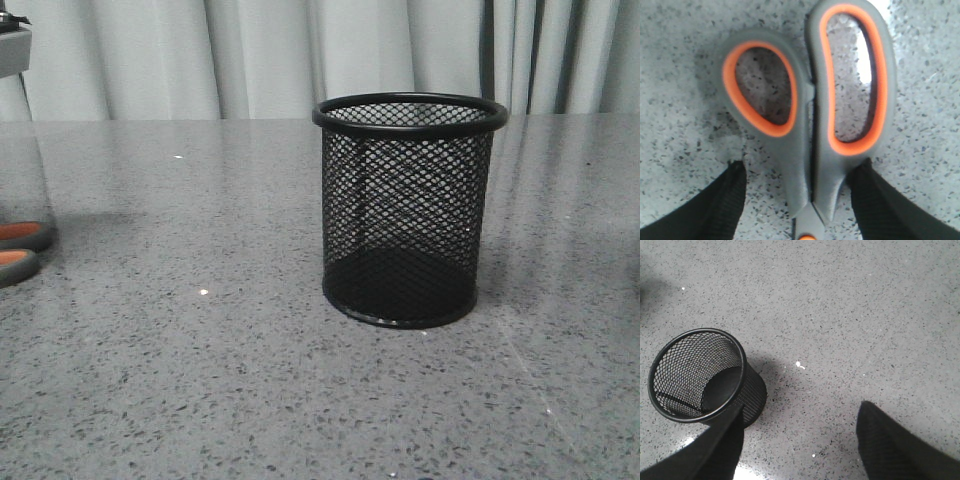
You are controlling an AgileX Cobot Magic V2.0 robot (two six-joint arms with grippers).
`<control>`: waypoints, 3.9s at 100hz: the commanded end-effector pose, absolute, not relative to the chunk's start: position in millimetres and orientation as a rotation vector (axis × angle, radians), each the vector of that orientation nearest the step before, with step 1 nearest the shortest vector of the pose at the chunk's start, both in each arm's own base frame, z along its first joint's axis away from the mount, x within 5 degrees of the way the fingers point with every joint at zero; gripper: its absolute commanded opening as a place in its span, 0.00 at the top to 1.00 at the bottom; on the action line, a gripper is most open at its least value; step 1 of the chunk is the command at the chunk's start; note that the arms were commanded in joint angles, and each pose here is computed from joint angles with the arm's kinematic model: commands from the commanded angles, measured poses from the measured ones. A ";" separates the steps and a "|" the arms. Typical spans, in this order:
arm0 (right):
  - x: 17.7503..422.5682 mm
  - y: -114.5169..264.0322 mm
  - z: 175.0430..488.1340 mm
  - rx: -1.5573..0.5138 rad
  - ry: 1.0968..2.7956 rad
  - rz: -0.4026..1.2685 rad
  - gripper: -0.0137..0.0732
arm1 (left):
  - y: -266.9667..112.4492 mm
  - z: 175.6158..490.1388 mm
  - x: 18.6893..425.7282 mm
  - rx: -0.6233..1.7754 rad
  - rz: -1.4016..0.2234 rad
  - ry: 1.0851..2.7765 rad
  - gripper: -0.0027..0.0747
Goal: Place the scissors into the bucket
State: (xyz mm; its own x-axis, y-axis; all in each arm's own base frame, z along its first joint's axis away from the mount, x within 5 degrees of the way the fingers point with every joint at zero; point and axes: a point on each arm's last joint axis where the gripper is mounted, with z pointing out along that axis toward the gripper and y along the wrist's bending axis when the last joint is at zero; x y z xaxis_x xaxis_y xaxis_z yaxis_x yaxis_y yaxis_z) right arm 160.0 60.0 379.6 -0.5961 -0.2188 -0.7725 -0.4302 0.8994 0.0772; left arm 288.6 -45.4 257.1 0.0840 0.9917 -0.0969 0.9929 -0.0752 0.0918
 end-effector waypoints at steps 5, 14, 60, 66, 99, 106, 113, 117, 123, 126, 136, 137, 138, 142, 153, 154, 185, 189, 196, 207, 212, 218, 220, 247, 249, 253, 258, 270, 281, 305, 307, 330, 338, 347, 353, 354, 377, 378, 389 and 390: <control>162.0 59.8 394.6 -0.449 2.127 0.314 0.34 | -48.4 272.2 283.0 2.206 -0.040 2.022 0.42; 162.0 59.8 394.6 -0.449 2.127 0.314 0.34 | -48.2 272.0 280.3 2.223 -0.069 2.035 0.42; 161.9 59.8 394.5 -0.450 2.129 0.314 0.34 | -52.4 261.1 288.8 2.195 -0.113 2.036 0.42; 161.9 59.8 394.5 -0.450 2.129 0.314 0.34 | -52.4 261.1 288.7 2.196 -0.115 2.037 0.42; 161.9 59.8 394.5 -0.450 2.129 0.314 0.34 | -52.3 261.0 287.4 2.204 -0.129 2.042 0.76; 161.9 59.8 394.5 -0.450 2.129 0.314 0.34 | -52.3 261.0 287.4 2.200 -0.130 2.047 0.91; 161.9 59.8 394.5 -0.450 2.129 0.314 0.34 | -52.2 261.0 286.6 2.199 -0.140 2.057 0.99; 162.0 59.8 394.6 -0.449 2.127 0.314 0.34 | -52.2 261.0 285.7 2.205 -0.149 2.061 0.99; 162.0 59.8 394.6 -0.449 2.127 0.314 0.34 | -52.1 261.0 284.9 2.210 -0.159 2.064 0.99; 162.0 59.8 394.6 -0.449 2.127 0.314 0.34 | -52.1 261.0 284.9 2.210 -0.160 2.065 0.99; 162.0 59.8 394.6 -0.449 2.127 0.314 0.34 | -52.0 261.0 284.3 2.212 -0.166 2.069 0.99; 162.0 59.8 394.6 -0.449 2.127 0.314 0.34 | -52.0 261.0 284.3 2.212 -0.166 2.069 0.99; 162.0 59.8 394.6 -0.449 2.127 0.314 0.34 | -52.0 261.0 284.3 2.212 -0.167 2.070 0.99; 162.0 59.8 394.6 -0.449 2.127 0.314 0.34 | -52.0 261.0 284.1 2.213 -0.169 2.070 0.99; 162.0 59.8 394.6 -0.449 2.127 0.314 0.34 | -52.0 261.0 283.9 2.214 -0.171 2.071 0.99; 162.0 59.8 394.6 -0.449 2.127 0.314 0.34 | -52.0 261.0 283.9 2.214 -0.171 2.071 0.99; 162.0 59.8 394.6 -0.449 2.127 0.314 0.34 | -52.6 272.4 287.4 2.181 -0.145 2.077 0.99; 162.0 59.8 394.6 -0.449 2.127 0.314 0.34 | -52.7 276.0 288.8 2.167 -0.132 2.076 0.99; 162.0 59.8 394.6 -0.449 2.127 0.314 0.34 | -53.1 282.8 291.6 2.137 -0.109 2.080 0.99; 162.0 59.8 394.6 -0.449 2.127 0.314 0.34 | -53.5 293.7 294.4 2.110 -0.071 2.064 0.99; 162.0 59.8 394.6 -0.449 2.127 0.314 0.34 | -53.6 298.6 295.1 2.083 -0.057 2.072 0.99; 162.0 59.8 394.6 -0.449 2.127 0.314 0.34 | -53.7 304.0 295.8 2.068 -0.040 2.065 0.99; 162.0 59.8 394.6 -0.449 2.127 0.314 0.34 | -53.7 307.4 295.7 2.061 -0.030 2.059 0.99; 163.0 60.1 396.1 -0.439 2.109 0.320 0.34 | -57.7 349.2 292.2 1.937 0.031 1.974 0.99; 163.1 60.1 396.3 -0.439 2.107 0.320 0.34 | -58.3 352.2 292.1 1.929 0.031 1.965 0.99; 163.1 60.4 396.6 -0.436 2.104 0.325 0.34 | -59.6 358.7 290.6 1.909 0.029 1.945 0.99; 163.4 60.9 397.2 -0.430 2.098 0.334 0.34 | -61.2 367.7 288.4 1.884 0.028 1.918 0.99; 163.8 62.8 399.5 -0.409 2.076 0.373 0.34 | -66.9 386.2 282.5 1.866 0.060 1.853 0.99; 163.9 65.7 402.2 -0.407 2.046 0.416 0.34 | -79.1 399.7 274.8 1.882 0.079 1.777 0.99; 161.7 75.3 409.7 -0.421 1.969 0.566 0.34 | -116.3 424.4 257.6 1.944 0.089 1.597 0.99; 161.6 75.9 410.3 -0.418 1.964 0.577 0.34 | -118.3 426.0 256.6 1.948 0.091 1.585 0.99; 160.1 80.0 413.7 -0.408 1.936 0.656 0.34 | -149.8 449.3 237.8 1.984 0.091 1.396 0.99; 159.2 81.8 415.4 -0.406 1.922 0.693 0.34 | -157.8 454.3 232.6 1.993 0.100 1.347 0.99; 157.9 84.5 418.0 -0.403 1.900 0.747 0.34 | -164.5 457.6 228.7 1.992 0.125 1.322 0.99; 157.1 86.1 419.7 -0.404 1.884 0.778 0.34 | -167.9 458.5 226.2 2.003 0.144 1.308 0.99; 156.9 86.5 420.2 -0.405 1.880 0.785 0.34 | -168.7 458.4 225.6 2.008 0.147 1.303 0.99; 154.4 90.2 423.7 -0.401 1.853 0.868 0.34 | -184.2 461.0 217.0 2.005 0.140 1.230 0.99; 154.2 90.4 424.1 -0.399 1.851 0.874 0.34 | -185.5 461.3 216.2 2.004 0.139 1.223 0.99; 153.4 92.4 426.3 -0.393 1.832 0.920 0.34 | -192.6 463.1 212.4 1.990 0.133 1.191 0.99; 153.6 92.5 426.3 -0.392 1.832 0.923 0.34 | -193.1 463.2 212.1 1.990 0.133 1.189 0.99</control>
State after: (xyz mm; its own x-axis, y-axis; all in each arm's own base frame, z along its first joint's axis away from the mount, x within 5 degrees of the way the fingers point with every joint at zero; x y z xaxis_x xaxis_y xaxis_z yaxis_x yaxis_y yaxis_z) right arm 154.5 91.9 409.8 -0.4912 0.0604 -0.8690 -0.6144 0.6832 0.3947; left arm 225.4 -192.7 436.9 0.5230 0.8146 -0.2506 0.7575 -0.3095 0.5748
